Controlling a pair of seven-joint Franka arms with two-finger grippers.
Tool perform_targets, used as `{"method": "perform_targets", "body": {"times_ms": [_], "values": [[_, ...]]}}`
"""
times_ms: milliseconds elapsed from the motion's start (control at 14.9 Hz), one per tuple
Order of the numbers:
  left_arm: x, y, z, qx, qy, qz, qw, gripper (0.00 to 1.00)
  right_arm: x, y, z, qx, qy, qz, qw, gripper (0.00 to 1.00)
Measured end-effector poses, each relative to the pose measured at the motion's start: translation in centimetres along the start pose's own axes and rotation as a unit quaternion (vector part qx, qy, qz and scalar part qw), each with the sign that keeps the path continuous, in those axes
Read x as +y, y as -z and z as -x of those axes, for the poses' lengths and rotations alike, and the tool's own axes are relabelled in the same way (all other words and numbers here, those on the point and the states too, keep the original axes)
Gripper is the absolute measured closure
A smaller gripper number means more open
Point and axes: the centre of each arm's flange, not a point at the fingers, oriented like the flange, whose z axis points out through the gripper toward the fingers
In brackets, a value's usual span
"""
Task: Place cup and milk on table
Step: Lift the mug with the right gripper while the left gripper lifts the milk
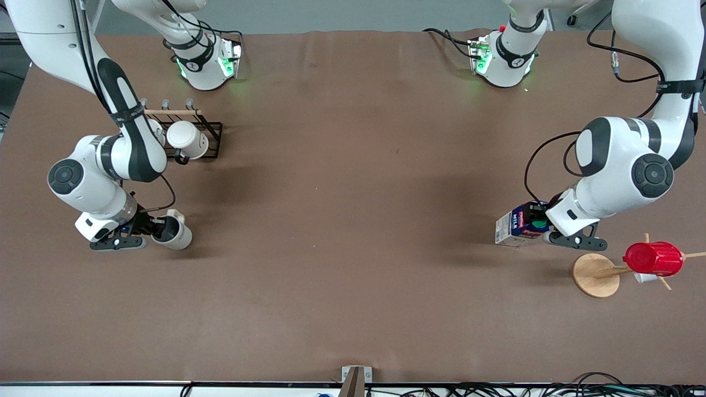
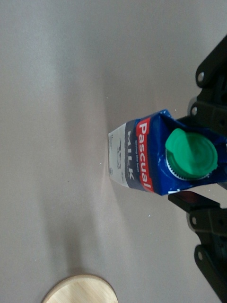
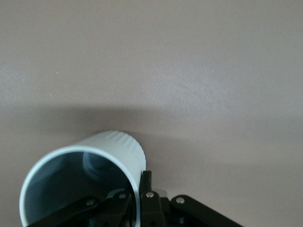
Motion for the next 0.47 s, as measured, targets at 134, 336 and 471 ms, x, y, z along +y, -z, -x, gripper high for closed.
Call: {"method": "perform_targets", "body": {"times_ms": [134,336,471], "values": [[0.1,0.1,-0.1,0.002,0.0,0.001,1.0,0.59,-0.8,2.3,-1.5,-0.027,-0.023,-0.005,0.999,0.96],[0.2,1.1,-0.5,0.012,0.007,0.0,1.0,0.63,-6.5,7.7,-4.8,-0.028,-0.048,-0.01,0.998,0.96],[0.6,2.6,-1.0,0.024,0.008,-0.001,1.0,0.63,-13.1,10.4,-6.0,-0.014,-0.058,-0.025,0.998,0.96]]}}
